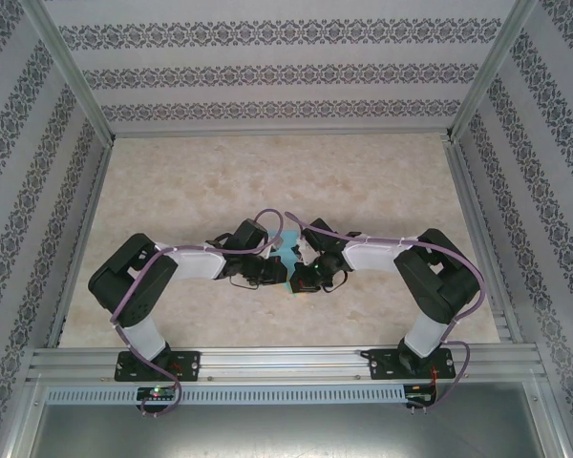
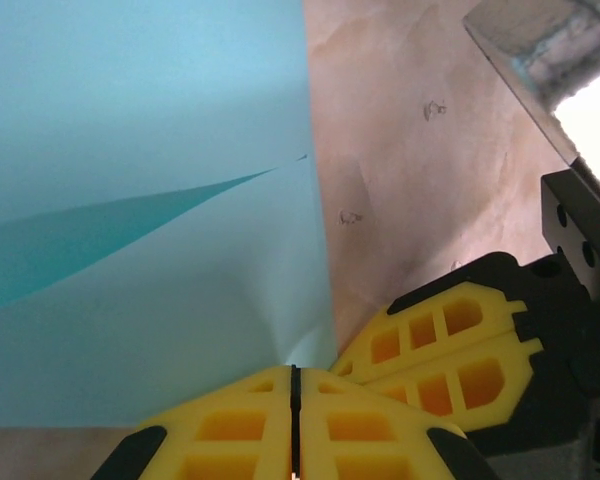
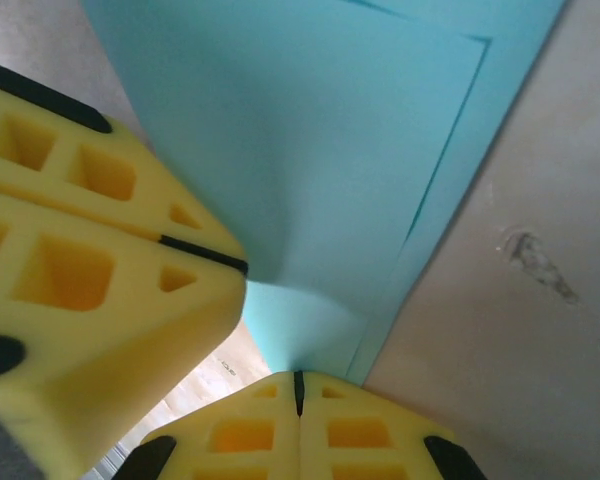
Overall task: Fold a paper plane with a square sheet of paper (fold left side to right side)
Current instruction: Third fold the triangle at the center of the table, then fourth fold the wing at the center of the table.
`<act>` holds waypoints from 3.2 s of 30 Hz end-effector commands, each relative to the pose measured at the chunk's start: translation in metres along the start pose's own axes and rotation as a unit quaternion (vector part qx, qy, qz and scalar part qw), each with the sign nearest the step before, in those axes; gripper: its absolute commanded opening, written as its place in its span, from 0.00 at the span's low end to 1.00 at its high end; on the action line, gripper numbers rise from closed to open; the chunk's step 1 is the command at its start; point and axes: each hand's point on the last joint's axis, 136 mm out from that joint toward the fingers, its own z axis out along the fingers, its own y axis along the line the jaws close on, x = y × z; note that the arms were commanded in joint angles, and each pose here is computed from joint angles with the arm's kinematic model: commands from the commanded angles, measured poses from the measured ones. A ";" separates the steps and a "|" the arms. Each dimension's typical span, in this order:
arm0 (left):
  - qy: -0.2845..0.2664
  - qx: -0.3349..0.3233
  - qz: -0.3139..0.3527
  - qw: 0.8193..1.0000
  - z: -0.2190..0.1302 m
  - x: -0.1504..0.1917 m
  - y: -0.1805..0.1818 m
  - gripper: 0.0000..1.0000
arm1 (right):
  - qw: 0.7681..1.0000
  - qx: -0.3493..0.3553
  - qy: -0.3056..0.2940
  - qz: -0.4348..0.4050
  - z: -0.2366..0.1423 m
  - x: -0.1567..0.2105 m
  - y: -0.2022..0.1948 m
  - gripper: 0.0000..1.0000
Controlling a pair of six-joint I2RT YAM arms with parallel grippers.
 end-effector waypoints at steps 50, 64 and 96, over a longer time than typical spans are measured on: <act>-0.153 -0.117 -0.013 0.981 -0.072 -0.087 0.086 0.10 | 0.990 0.116 0.065 0.038 0.007 0.044 -0.064 0.00; -0.188 -0.007 -0.084 0.978 -0.110 -0.044 0.031 0.53 | 0.983 0.016 -0.167 -0.070 -0.071 -0.038 -0.014 0.48; -0.141 0.000 -0.136 0.981 -0.050 -0.039 0.005 0.66 | 0.983 -0.022 -0.141 -0.114 -0.051 -0.062 -0.017 0.00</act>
